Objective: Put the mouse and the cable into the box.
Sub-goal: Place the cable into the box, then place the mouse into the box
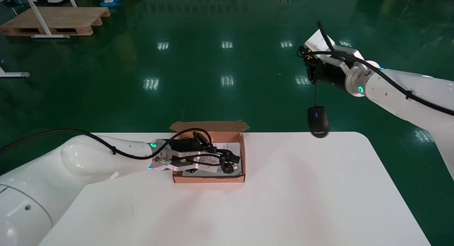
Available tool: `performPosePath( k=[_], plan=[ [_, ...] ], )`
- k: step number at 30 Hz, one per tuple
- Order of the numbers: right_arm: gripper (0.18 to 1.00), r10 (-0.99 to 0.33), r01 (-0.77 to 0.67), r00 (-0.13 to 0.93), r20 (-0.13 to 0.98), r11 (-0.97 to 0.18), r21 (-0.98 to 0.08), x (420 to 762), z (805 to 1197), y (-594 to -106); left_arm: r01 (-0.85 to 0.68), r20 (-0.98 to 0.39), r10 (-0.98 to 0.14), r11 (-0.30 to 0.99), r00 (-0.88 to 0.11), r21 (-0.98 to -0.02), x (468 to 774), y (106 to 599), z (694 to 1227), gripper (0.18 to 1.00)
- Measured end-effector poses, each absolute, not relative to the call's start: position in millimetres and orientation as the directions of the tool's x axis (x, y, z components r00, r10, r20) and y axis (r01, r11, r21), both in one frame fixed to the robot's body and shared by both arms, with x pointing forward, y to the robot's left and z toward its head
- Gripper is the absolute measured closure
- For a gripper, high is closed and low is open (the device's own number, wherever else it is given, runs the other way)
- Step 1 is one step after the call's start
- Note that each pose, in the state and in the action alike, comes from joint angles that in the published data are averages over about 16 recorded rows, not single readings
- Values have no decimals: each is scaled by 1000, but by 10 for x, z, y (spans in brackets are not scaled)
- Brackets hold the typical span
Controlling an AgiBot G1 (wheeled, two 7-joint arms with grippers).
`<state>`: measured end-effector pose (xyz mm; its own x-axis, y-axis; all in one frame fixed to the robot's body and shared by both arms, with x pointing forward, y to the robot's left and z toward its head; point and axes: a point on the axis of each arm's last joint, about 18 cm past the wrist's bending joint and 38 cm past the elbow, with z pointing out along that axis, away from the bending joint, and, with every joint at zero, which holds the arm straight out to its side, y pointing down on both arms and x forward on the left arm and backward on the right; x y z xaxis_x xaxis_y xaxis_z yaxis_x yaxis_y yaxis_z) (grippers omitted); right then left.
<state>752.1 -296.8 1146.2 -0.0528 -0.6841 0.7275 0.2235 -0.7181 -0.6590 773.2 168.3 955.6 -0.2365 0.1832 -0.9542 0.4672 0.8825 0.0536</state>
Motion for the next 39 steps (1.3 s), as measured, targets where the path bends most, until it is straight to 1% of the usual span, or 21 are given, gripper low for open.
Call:
performPosePath(
  k=[6, 8, 11, 14, 16, 22, 26, 30, 36, 39],
  plan=[
    [908, -684, 224, -53, 728, -719, -658, 7521, 11462, -2965, 461, -956, 173, 886, -237, 46, 7733, 1720, 9572, 836],
    [908, -682, 226, -53, 729, -720, -657, 7520, 11463, -2959, 449, -959, 157, 893, -235, 36, 7742, 1771, 9605, 817],
    [908, -680, 228, -53, 732, -721, -654, 7520, 11460, -2944, 413, -967, 116, 910, -227, 12, 7766, 1912, 9709, 765],
    [908, -675, 233, -50, 736, -724, -649, 7519, 11451, -2919, 358, -976, 59, 933, -207, -20, 7791, 2141, 9884, 721],
    [908, -671, 236, -47, 740, -728, -644, 7519, 11438, -2893, 312, -983, 14, 949, -185, -45, 7800, 2347, 10037, 674],
    [908, -642, 257, -25, 766, -745, -616, 7527, 11349, -2727, 155, -987, -132, 977, -88, -144, 7752, 3063, 10552, 542],
    [908, -611, 287, 4, 792, -758, -586, 7526, 11254, -2504, 82, -981, -191, 978, -30, -193, 7675, 3422, 10808, 458],
    [909, -564, 335, 37, 825, -771, -542, 7508, 11133, -2187, 41, -975, -220, 975, 4, -220, 7612, 3628, 10945, 366],
    [909, -465, 428, 84, 881, -782, -453, 7431, 10868, -1614, 27, -973, -229, 973, 9, -228, 7585, 3668, 10979, 272],
    [909, -404, 477, 101, 909, -783, -400, 7369, 10691, -1331, 26, -973, -229, 973, 8, -228, 7575, 3665, 10978, 243]
  ],
)
